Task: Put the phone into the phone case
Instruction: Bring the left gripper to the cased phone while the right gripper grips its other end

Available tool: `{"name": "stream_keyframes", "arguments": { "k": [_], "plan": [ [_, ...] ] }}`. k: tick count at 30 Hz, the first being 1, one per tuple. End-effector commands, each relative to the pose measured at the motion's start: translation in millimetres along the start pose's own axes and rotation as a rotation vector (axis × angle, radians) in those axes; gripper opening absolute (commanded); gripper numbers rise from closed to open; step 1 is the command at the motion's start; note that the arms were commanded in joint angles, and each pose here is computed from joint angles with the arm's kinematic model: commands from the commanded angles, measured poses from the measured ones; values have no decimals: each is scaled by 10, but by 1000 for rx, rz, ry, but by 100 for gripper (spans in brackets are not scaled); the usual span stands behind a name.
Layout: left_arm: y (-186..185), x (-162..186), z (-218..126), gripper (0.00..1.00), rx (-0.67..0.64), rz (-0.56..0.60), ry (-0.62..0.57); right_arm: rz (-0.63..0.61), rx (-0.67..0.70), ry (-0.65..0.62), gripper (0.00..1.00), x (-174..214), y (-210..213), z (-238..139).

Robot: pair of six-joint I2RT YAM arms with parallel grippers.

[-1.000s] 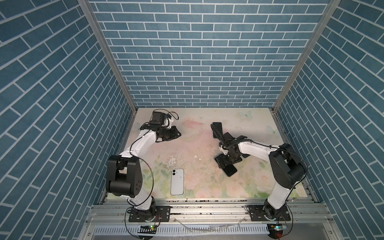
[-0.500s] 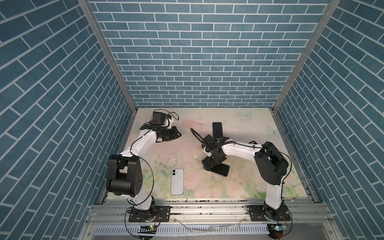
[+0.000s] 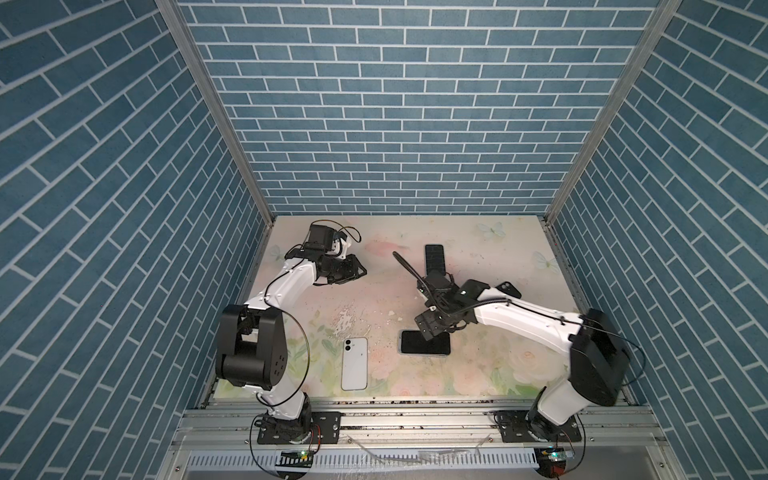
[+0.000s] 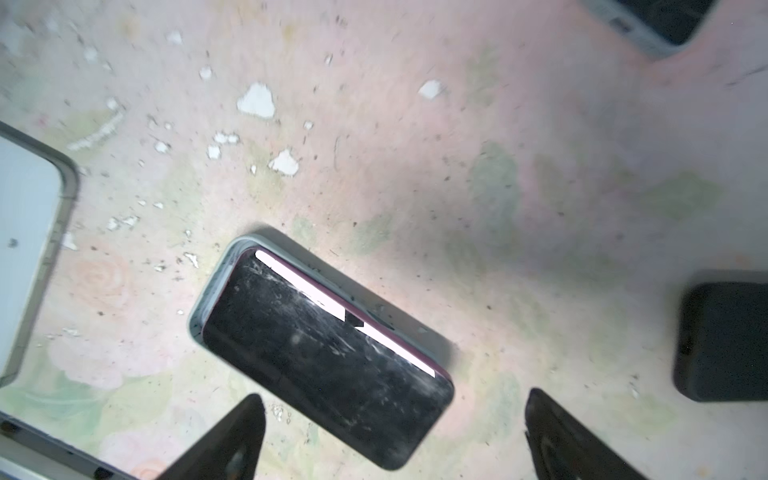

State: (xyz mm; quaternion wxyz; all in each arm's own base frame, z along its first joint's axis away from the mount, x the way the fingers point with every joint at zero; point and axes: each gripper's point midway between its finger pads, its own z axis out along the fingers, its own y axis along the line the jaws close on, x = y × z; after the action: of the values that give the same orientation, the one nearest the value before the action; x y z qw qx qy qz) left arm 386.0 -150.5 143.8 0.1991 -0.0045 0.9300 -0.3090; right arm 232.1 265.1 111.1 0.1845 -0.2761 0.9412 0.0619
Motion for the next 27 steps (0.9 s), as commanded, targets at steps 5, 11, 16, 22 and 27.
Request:
{"name": "stream_keyframes", "arguments": {
  "k": [5, 11, 16, 22, 27],
  "plan": [
    [-319, 407, 293, 36, 51, 58, 107, 224, -86, 10, 93, 521, -102, 9],
    [-652, 875, 459, 36, 112, 33, 192, 265, -208, 80, 90, 868, 58, 89],
    [-558, 1114, 398, 37, 59, 8, 163, 220, -207, 26, 91, 886, 10, 68],
    [-539, 1407, 514, 37, 56, -65, 163, 202, -169, -33, 90, 864, -59, 299],
    [-586, 1537, 625, 38, 15, -19, 187, 277, -222, -50, 89, 811, 21, 288]
  ]
}}
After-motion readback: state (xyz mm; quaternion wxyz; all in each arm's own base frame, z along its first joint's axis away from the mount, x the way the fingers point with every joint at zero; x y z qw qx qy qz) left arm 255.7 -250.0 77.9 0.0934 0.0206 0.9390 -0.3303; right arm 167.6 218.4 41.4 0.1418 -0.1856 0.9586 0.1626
